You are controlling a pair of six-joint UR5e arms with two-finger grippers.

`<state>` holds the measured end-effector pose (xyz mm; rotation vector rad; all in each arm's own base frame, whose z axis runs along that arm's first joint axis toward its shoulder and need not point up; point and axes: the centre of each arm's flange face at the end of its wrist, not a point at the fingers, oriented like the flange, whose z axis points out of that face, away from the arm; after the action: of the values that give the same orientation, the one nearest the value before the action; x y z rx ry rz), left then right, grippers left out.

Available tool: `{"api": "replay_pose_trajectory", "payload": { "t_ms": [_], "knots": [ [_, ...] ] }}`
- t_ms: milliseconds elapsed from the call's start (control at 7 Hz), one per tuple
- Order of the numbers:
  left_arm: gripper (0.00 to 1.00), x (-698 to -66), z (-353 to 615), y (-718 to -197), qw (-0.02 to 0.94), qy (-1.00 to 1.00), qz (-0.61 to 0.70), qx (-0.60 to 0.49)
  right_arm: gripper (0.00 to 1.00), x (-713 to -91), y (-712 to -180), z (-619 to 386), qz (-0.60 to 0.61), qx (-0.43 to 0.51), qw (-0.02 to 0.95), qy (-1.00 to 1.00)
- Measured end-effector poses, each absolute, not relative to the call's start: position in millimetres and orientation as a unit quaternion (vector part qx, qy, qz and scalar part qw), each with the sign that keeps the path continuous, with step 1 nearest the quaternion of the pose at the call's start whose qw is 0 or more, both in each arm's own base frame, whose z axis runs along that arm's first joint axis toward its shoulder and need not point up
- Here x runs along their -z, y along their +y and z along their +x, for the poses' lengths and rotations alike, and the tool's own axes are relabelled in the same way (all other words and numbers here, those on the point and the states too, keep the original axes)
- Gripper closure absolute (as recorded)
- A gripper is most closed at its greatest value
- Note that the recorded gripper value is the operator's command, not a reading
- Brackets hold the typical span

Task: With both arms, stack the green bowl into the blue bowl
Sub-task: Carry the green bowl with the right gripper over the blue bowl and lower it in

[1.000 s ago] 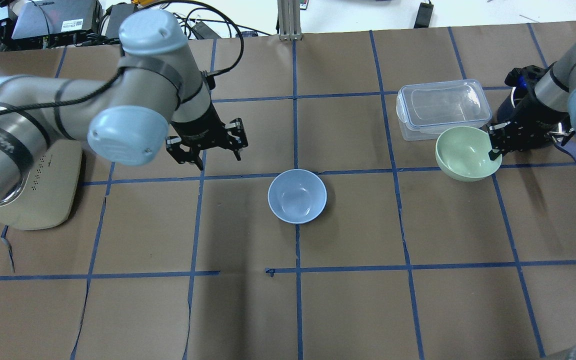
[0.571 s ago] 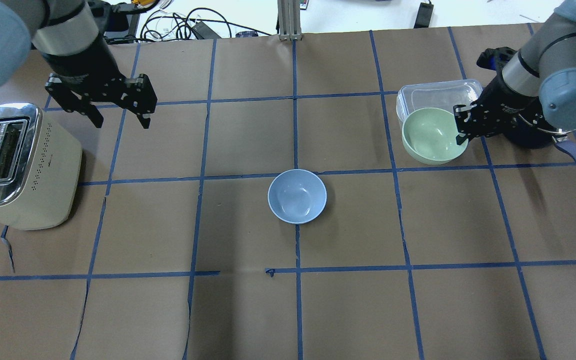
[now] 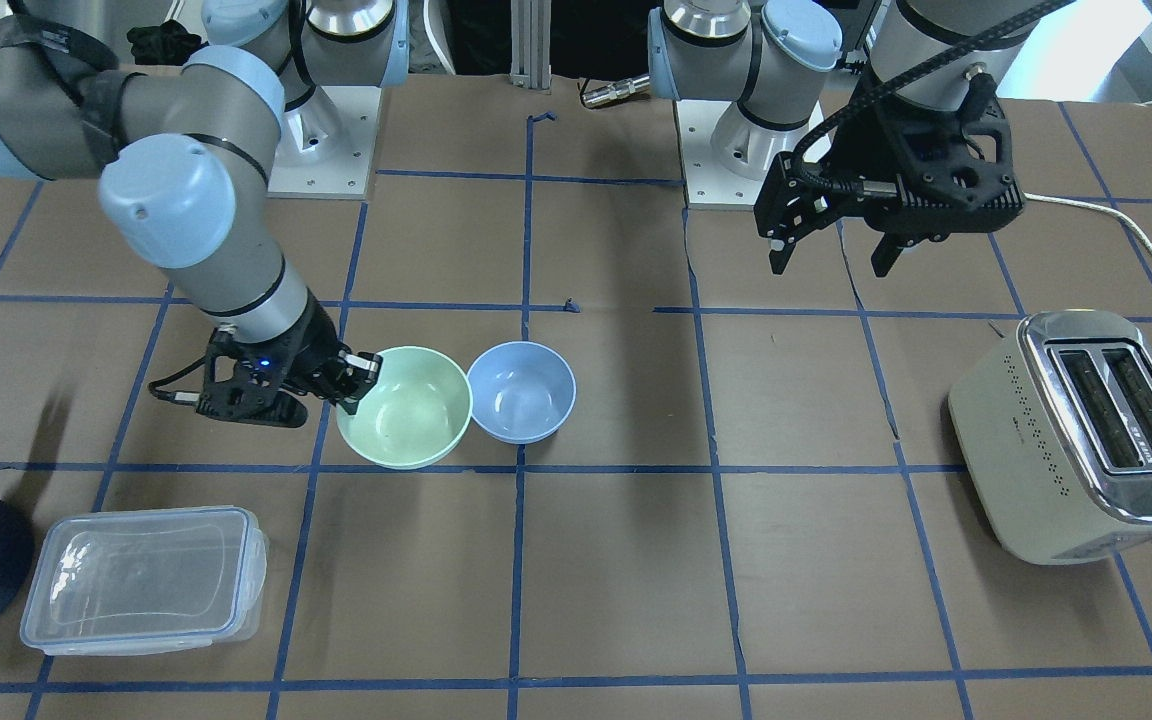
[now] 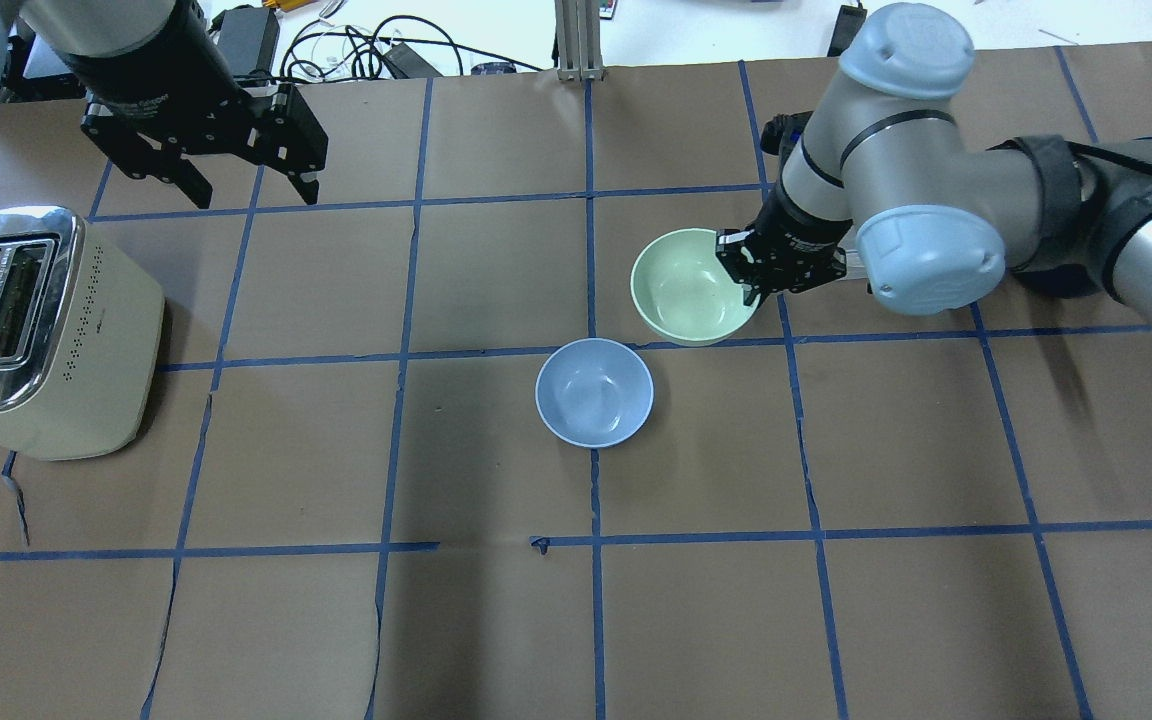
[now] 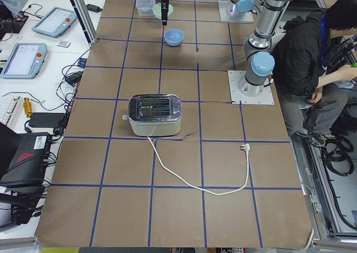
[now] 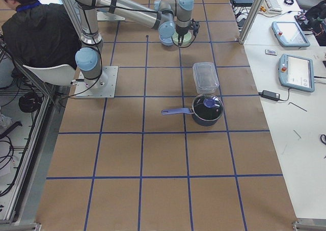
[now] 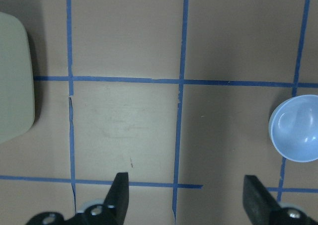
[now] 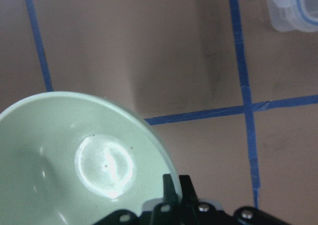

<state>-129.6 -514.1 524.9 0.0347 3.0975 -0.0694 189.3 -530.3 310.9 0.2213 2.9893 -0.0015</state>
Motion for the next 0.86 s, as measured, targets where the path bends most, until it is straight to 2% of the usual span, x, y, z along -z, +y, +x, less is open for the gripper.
{"api": "replay_pose_trajectory", "payload": {
  "t_ms": [429, 857],
  "knots": [
    [0.0, -515, -129, -512, 0.022, 0.998, 0.047, 0.04, 1.0, -281, -488, 257, 0.062, 0.001, 0.077, 0.995],
    [0.0, -513, -120, -515, 0.02, 0.998, 0.043, 0.043, 1.0, -256, -466, 265, 0.056, 0.008, 0.085, 0.995]
  ]
}}
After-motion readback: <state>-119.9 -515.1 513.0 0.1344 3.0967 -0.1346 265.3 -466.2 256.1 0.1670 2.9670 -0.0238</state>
